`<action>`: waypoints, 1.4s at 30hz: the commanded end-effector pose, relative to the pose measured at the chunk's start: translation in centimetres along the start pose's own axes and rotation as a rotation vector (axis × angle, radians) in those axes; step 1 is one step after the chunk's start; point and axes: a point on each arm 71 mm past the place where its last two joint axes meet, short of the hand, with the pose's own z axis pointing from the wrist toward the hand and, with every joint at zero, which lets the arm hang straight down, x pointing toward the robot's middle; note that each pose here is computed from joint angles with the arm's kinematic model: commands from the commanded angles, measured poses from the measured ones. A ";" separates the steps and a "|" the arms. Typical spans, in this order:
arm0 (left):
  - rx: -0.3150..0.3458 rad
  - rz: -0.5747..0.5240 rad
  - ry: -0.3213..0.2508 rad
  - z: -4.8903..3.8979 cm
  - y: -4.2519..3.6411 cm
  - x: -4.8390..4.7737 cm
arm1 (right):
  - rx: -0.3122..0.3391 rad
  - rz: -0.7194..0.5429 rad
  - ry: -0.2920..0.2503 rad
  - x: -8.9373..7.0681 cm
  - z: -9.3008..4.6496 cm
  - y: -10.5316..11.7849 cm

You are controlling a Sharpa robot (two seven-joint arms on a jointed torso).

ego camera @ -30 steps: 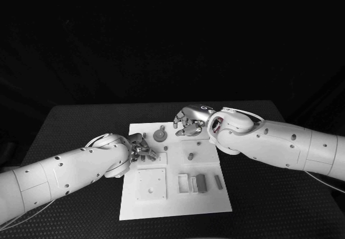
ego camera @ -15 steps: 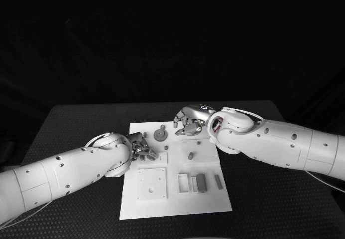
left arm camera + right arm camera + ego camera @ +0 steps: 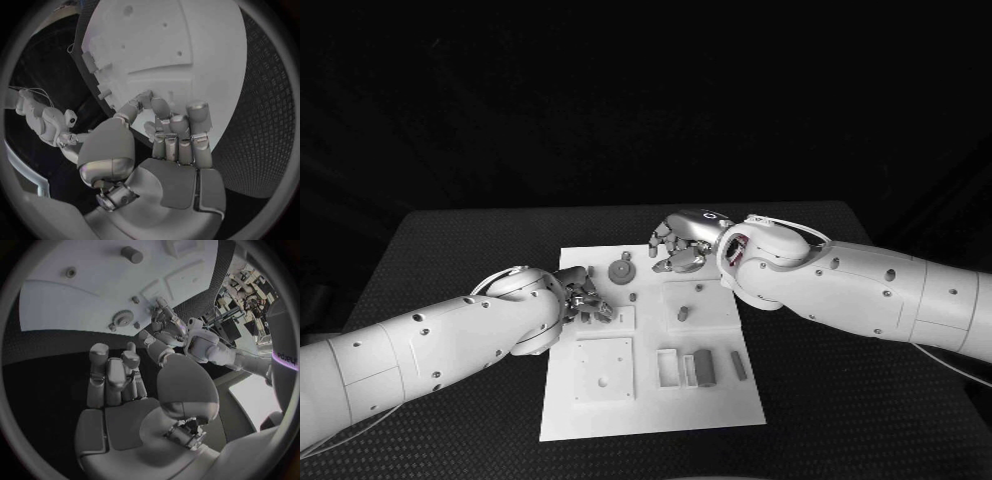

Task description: Assemble the parts on the task board

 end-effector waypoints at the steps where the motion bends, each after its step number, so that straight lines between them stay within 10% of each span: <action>1: -0.013 0.031 0.019 0.03 0.03 0.31 | -0.003 -0.004 0.010 0.1 0.0 0.0; 42: -0.004 0.063 0.043 0.44 -1.28 0.71 | -0.003 -0.004 0.012 0.1 0.0 0.1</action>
